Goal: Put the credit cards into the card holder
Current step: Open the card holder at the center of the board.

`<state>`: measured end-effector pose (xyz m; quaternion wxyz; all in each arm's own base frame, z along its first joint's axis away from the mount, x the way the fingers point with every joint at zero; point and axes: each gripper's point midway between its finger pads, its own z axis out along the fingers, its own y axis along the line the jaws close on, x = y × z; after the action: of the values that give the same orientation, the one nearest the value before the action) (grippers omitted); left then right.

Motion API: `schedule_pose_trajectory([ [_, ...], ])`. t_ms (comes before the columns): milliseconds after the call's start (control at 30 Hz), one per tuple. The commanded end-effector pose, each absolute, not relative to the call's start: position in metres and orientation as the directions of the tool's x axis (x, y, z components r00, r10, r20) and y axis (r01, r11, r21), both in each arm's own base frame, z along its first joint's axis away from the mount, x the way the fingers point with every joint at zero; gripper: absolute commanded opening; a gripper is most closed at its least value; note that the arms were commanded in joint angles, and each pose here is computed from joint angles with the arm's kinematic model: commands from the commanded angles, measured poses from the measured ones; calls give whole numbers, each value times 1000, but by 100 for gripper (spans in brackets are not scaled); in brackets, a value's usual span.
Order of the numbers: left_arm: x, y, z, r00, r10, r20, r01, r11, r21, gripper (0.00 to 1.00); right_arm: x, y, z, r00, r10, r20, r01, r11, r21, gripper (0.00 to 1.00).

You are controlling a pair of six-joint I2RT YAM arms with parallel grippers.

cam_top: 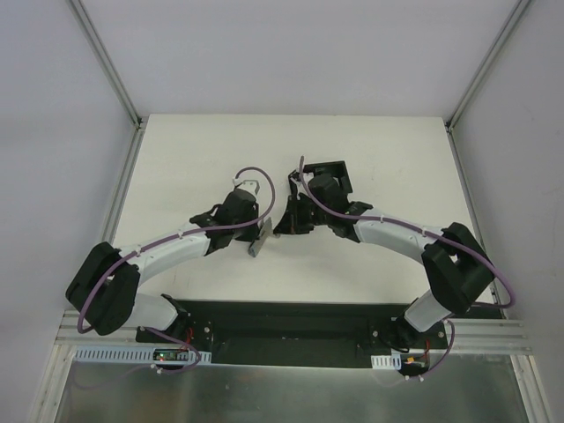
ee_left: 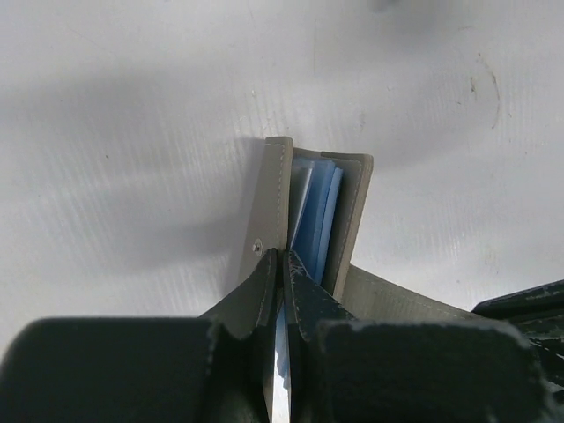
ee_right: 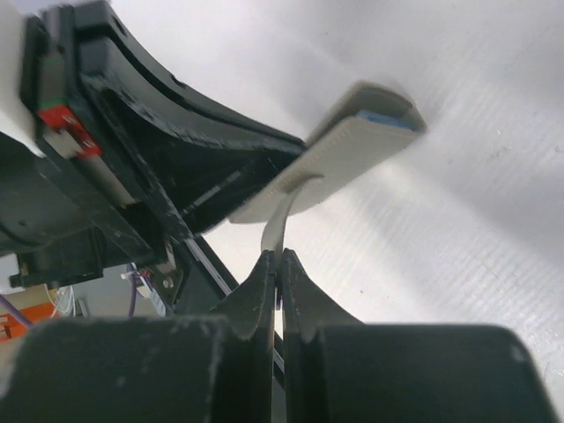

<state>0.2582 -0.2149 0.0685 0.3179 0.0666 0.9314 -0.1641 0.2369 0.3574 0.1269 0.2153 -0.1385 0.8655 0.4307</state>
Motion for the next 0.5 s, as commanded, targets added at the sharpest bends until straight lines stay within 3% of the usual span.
schedule_pose_trajectory([
  [0,240,-196,48,-839,-5,-544,157,955,-250,0,232,333,108,-867,-93,-490,-421,661,620,1],
  [267,230,-199,47,-849,-37,-527,151,939,-310,0,216,258,47,-914,-31,-405,-270,791,549,1],
  [467,219,-201,33,-877,-46,-477,133,933,-335,0,226,233,29,-914,-18,-405,-220,860,461,1],
])
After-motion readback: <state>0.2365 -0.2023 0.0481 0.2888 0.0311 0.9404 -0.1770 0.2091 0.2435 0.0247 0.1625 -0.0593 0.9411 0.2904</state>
